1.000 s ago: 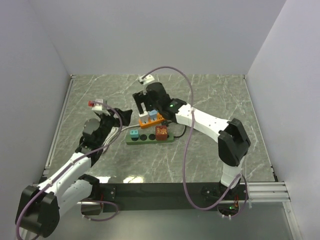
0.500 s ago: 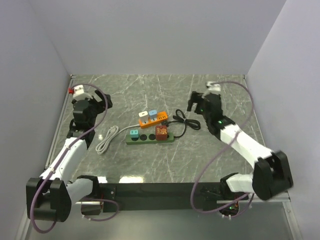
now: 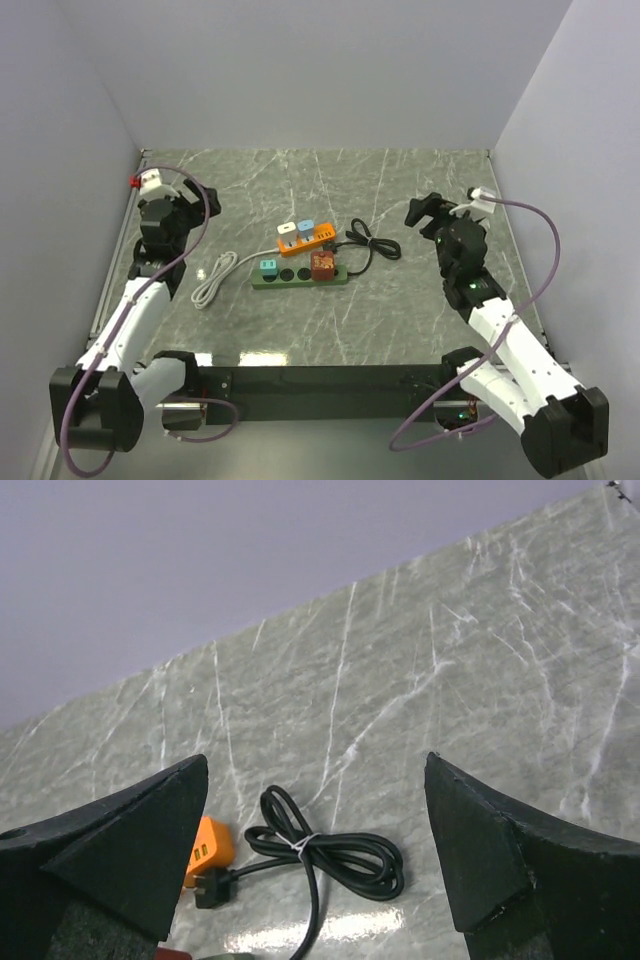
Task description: Insert the plug
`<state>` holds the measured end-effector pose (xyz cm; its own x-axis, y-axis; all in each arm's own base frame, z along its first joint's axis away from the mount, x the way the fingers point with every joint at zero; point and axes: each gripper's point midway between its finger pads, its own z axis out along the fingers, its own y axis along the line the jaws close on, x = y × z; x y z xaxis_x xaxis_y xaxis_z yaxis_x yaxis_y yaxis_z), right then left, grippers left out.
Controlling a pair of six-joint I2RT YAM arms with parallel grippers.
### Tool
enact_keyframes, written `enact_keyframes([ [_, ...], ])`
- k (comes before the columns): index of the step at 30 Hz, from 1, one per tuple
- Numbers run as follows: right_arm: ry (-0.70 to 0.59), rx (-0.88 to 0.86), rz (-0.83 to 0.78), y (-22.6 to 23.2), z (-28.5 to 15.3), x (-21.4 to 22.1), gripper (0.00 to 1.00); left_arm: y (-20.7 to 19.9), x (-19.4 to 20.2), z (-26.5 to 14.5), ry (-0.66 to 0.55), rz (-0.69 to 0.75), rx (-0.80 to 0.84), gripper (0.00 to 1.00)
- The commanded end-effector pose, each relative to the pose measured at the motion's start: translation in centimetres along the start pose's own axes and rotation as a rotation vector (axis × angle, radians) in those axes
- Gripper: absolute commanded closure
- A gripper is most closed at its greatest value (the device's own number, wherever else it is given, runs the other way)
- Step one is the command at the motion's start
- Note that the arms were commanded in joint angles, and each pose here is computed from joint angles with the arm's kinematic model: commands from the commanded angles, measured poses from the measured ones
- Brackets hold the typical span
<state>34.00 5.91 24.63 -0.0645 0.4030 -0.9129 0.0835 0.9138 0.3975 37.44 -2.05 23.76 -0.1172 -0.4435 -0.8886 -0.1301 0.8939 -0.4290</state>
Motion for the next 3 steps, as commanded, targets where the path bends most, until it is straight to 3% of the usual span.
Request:
enact_keyframes([
  [1, -0.021, 0.051, 0.019, -1.17, -0.63, -0.44, 0.05, -0.95, -2.65, -0.57, -0.081, -0.025, 0.028, 0.0],
  [3, -0.026, 0.055, 0.023, -1.38, -0.97, -0.49, 0.05, -1.08, -2.75, -0.66, -0.086, -0.027, 0.036, 0.01],
])
